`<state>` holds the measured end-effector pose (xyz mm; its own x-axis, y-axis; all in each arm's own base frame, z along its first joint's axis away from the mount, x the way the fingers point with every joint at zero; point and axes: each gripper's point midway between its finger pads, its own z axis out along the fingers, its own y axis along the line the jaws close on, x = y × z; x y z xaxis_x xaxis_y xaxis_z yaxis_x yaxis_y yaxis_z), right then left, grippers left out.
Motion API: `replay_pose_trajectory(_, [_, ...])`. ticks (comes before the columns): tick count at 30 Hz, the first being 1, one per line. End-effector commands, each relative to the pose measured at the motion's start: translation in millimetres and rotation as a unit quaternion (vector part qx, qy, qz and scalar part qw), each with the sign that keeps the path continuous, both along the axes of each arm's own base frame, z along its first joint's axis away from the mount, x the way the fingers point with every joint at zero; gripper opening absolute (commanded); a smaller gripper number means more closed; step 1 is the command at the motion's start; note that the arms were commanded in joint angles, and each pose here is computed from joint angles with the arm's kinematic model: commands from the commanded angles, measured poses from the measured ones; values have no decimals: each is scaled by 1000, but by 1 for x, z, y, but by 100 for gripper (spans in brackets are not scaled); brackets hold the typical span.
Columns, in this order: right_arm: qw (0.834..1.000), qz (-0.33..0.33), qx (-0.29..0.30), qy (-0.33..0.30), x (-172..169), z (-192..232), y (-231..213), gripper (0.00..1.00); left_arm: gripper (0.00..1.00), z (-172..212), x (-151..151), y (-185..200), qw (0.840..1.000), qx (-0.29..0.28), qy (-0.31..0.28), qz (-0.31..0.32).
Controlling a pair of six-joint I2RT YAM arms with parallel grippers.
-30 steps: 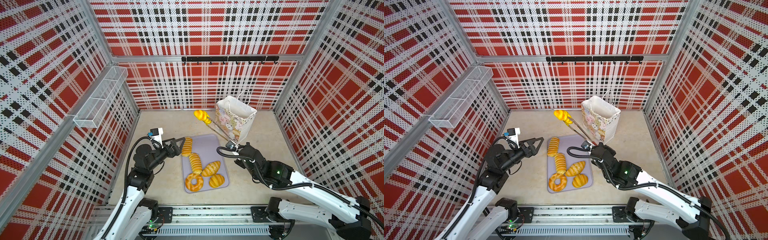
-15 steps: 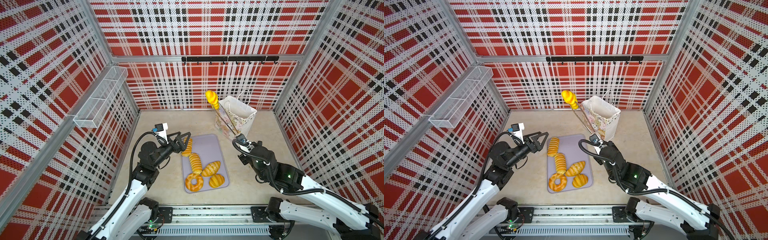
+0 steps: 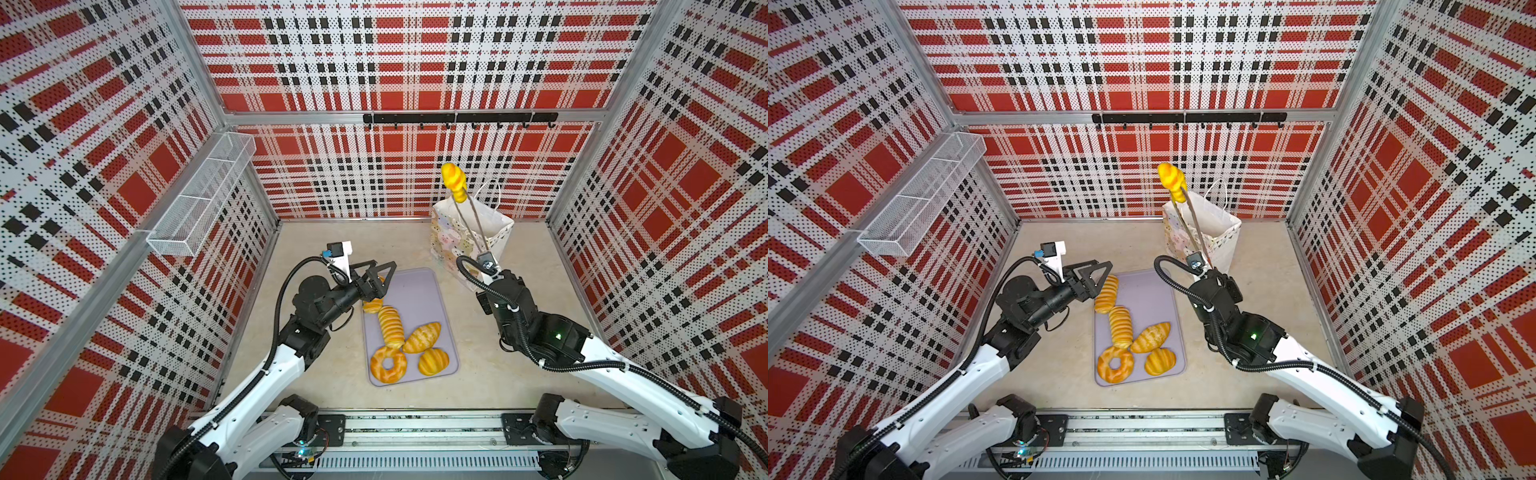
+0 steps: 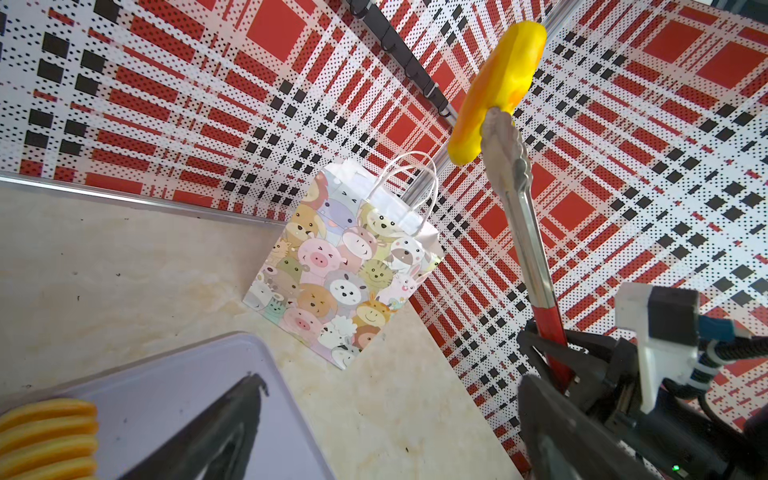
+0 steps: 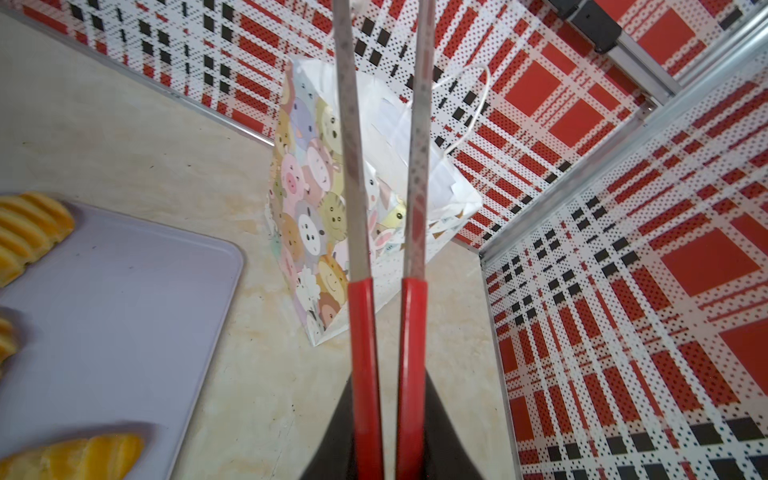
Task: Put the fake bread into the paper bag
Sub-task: 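Carry the striped bun in the tongs up over the paper bag, then open the tongs with the right gripper to drop the bun into the bag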
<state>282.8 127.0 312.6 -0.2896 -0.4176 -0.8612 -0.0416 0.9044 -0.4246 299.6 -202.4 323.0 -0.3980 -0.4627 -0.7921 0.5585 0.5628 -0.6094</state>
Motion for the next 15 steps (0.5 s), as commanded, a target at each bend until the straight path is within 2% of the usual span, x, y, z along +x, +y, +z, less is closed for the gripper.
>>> replay_pose_trajectory(1, [997,-37,65,-33,0,28,-19,15,98,19,2,-2,999,-6,-31,2])
replay_pose_trajectory(9, [995,-40,87,38,11,-5,-27,16,98,10,11,-10,1000,7,-25,-3])
replay_pose_trajectory(15, [993,-44,88,66,16,-19,-26,17,98,7,12,-10,1000,14,-26,-3])
